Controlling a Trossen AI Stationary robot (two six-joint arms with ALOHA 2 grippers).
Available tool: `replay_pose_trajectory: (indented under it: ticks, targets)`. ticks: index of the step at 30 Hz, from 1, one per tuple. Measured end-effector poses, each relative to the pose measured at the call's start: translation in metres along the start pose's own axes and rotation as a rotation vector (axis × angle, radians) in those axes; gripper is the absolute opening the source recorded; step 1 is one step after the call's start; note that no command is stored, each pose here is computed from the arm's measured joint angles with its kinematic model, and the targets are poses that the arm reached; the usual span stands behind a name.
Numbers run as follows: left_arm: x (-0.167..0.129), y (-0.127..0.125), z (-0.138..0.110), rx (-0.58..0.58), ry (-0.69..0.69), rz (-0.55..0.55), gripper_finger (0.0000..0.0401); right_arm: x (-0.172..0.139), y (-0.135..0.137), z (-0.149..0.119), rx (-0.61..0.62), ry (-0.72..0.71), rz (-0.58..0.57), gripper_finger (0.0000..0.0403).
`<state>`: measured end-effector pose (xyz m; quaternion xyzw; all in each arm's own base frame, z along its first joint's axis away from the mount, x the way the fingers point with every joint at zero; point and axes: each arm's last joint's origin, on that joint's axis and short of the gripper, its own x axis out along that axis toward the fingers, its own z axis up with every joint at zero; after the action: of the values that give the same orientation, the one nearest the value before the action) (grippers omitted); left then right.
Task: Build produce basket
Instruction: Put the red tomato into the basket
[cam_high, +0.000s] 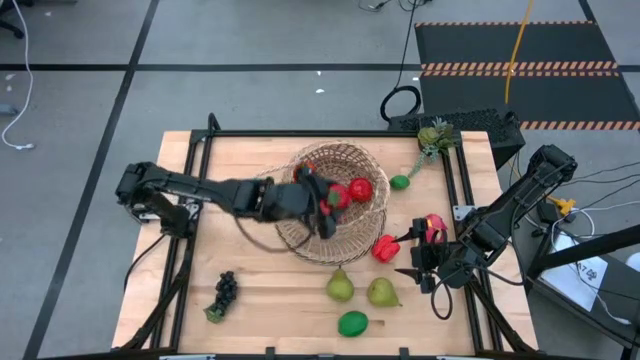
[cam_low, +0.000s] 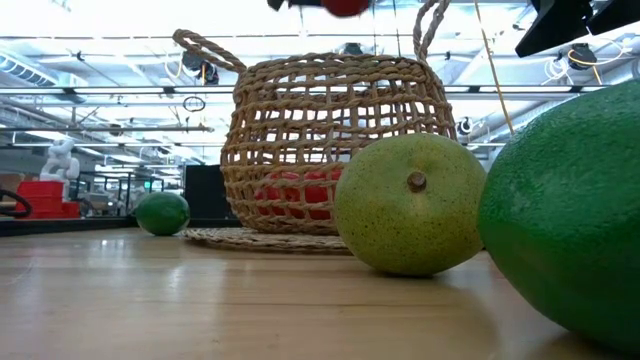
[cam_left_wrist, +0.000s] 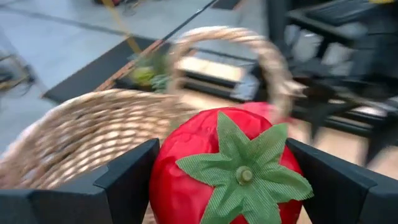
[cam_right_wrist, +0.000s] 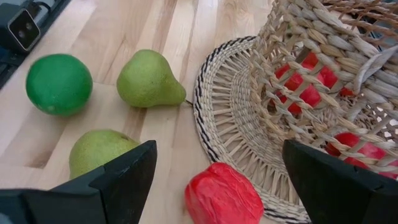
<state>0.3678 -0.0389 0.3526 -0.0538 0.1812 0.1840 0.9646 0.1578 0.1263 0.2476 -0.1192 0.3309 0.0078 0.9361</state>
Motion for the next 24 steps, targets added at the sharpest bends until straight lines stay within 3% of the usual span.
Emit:
replay_pose_trajectory:
  ticks: [6, 13, 24]
  targets:
    - [0.017, 0.041, 0.004, -0.067, 0.037, 0.122, 0.0333, 0.000, -0.001, -0.002, -0.012, 0.019, -0.006, 0.0339]
    - [0.045, 0.081, -0.010, -0.111, 0.144, 0.259, 0.0333, 0.000, -0.001, -0.003, -0.015, 0.023, -0.007, 0.0339]
    - [0.081, 0.082, -0.039, -0.117, 0.235, 0.301, 0.0333, 0.000, -0.001, -0.003, -0.018, 0.027, -0.009, 0.0339]
